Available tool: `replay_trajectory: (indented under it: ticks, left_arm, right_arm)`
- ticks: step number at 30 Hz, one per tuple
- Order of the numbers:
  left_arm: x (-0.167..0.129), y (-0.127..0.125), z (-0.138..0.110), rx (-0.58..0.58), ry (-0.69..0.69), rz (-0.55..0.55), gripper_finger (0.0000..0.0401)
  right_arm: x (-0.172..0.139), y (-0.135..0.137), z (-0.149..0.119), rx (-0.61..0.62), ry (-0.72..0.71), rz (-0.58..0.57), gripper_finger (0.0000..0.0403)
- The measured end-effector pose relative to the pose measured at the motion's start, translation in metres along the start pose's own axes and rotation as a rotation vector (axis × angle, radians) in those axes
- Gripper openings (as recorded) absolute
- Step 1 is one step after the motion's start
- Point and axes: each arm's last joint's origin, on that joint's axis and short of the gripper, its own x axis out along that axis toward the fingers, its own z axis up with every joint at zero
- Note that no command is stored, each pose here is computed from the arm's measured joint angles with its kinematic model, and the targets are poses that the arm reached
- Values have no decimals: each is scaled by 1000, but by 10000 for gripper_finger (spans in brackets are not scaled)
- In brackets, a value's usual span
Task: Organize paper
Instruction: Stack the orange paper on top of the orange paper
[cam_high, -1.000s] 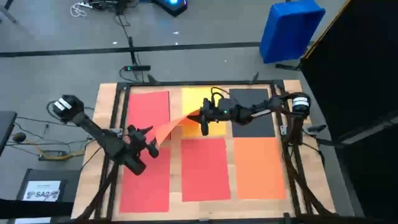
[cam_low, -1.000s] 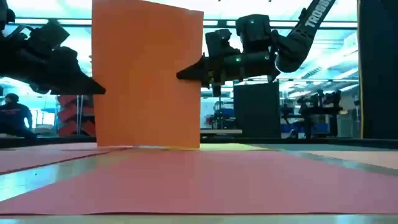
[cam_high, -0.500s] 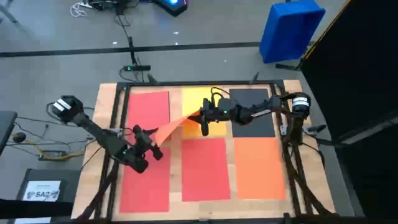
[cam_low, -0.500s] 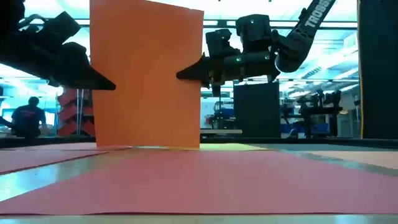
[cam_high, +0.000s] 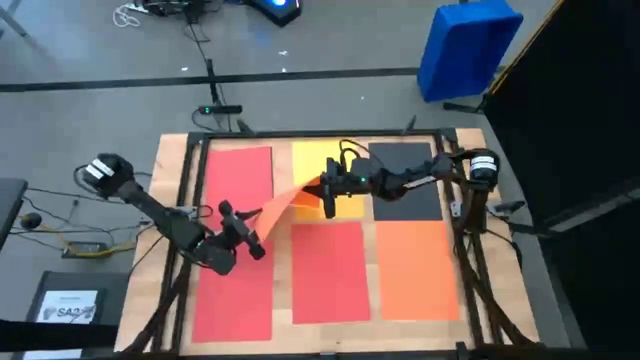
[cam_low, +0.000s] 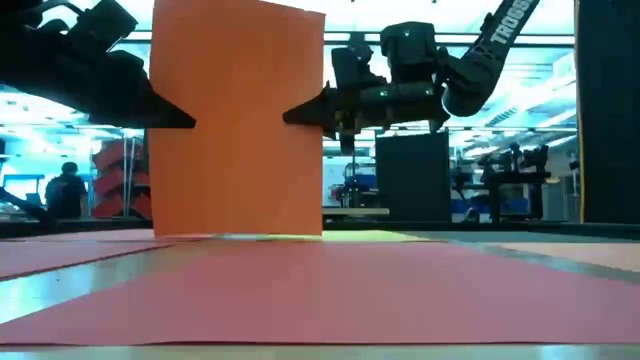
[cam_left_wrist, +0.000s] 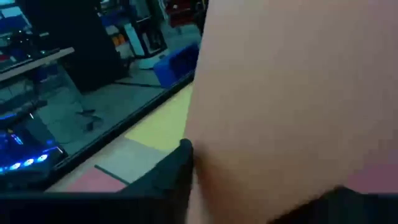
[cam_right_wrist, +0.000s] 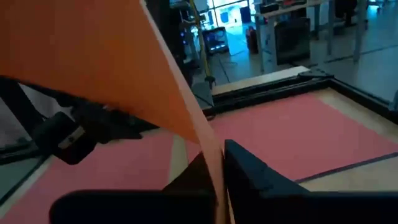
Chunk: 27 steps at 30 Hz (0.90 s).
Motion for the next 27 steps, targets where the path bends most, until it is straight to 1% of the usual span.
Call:
replay_trajectory:
  ticks: [2, 4, 6, 9, 11, 15, 18, 21, 24, 27]
  left_arm:
    - [0, 0, 2, -4, -10, 22, 32]
    - [0, -1, 6, -16, -22, 41, 9]
    - [0, -3, 13, -3, -36, 61, 7]
    - [0, -8, 32, 24, -49, 65, 2]
    - [-1, -12, 48, 36, -59, 64, 1]
    - [-3, -19, 84, 33, -83, 53, 0]
    - [-6, -22, 109, -16, -98, 11, 0]
    - [-8, -24, 126, -71, -107, -49, 0]
    - [-8, -26, 135, -161, -105, -131, 0]
    - [-5, -27, 136, -276, -80, -223, 0]
  right_arm:
    - [0, 1, 3, 0, -23, 17, 0]
    - [-1, 3, 7, 9, -37, 25, 0]
    - [-4, 5, 17, 4, -63, 32, 0]
    - [-11, 12, 34, -3, -97, 45, 0]
    - [-17, 18, 47, -4, -101, 50, 0]
    - [-35, 33, 70, 4, -62, 56, 0]
    - [-52, 48, 85, 35, -8, 44, 0]
    - [-71, 65, 94, 57, 52, 19, 0]
    - [-92, 84, 102, 90, 96, -1, 0]
    - [-111, 102, 106, 151, 149, 1, 0]
